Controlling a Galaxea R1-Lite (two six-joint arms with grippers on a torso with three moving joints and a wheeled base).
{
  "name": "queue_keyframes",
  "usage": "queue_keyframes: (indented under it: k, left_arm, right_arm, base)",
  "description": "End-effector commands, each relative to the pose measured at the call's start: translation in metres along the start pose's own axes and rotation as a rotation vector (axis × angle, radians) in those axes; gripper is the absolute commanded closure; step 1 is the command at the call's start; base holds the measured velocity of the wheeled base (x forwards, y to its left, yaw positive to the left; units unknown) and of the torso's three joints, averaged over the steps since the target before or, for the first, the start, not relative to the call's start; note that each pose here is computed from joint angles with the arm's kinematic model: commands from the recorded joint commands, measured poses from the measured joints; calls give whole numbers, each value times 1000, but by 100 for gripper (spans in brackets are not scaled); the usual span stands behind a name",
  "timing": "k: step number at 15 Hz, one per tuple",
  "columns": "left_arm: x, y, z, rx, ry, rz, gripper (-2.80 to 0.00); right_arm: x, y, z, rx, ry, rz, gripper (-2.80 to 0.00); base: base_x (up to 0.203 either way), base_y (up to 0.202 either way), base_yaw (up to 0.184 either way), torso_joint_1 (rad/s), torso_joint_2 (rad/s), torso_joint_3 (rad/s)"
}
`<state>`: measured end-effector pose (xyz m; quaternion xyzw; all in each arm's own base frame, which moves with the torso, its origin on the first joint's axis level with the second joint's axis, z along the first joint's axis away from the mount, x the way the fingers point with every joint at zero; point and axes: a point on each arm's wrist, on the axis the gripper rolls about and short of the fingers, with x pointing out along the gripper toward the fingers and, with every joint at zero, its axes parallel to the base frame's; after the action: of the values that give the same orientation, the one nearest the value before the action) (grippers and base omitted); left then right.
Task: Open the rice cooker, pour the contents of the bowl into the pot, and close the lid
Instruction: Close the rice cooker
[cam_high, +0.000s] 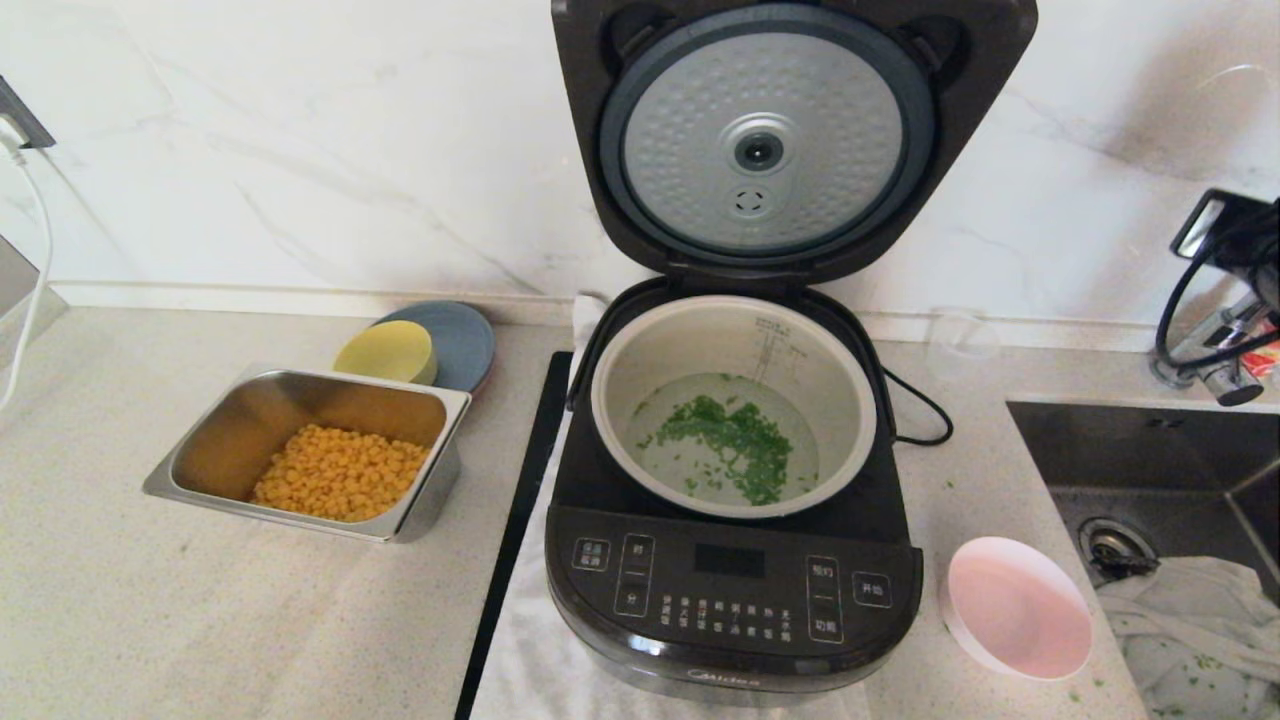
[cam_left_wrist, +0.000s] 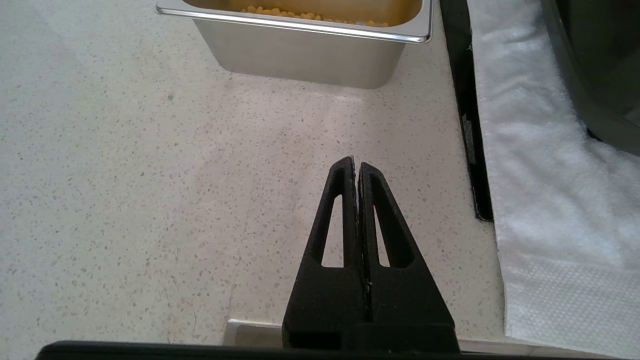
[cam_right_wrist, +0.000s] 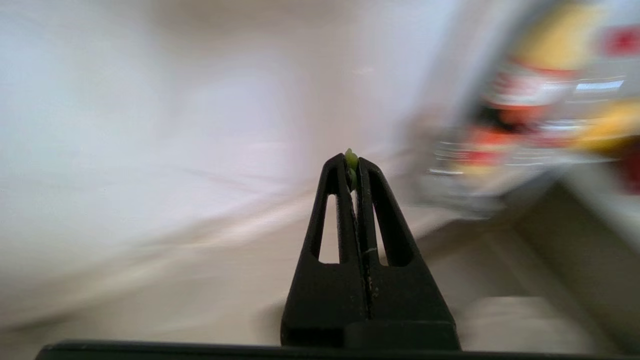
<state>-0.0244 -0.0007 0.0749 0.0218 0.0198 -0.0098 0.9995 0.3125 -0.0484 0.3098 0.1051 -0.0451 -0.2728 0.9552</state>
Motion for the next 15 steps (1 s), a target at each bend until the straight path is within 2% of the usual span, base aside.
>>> queue_keyframes:
  k: [1,3,4,6,9,11,13,15]
  left_arm:
    - [0,0,0,0,1,0,0]
    - [0,0,0,0,0,0,0]
    - [0,0,0,0,0,0,0]
    - [0,0,0,0,1,0,0]
    - [0,0,0,0,0,0,0]
    - [0,0,0,0,0,0,0]
    - [0,0,0,0,0,0,0]
    - [0,0,0,0,0,0,0]
  right_arm:
    - [-36,6,45,126,258,162,0]
    - [-49,16,69,302,421,425,0]
    - [-50,21,75,379,485,511,0]
    - [-42,29,74,456,580,618,0]
    - [-40,38,84,546,649,777,0]
    - [-32,44,86,571,636,894,0]
    - [-27,49,86,602,625,935,0]
    - [-22,54,85,598,627,1008,0]
  base:
    - [0,0,0,0,0,0]
    - [0,0,0,0,0,0]
    - [0,0,0,0,0,0]
    - [0,0,0,0,0,0]
    - [0,0,0,0,0,0]
    - [0,0,0,0,0,0]
    - [0,0,0,0,0,0]
    - [0,0,0,0,0,0]
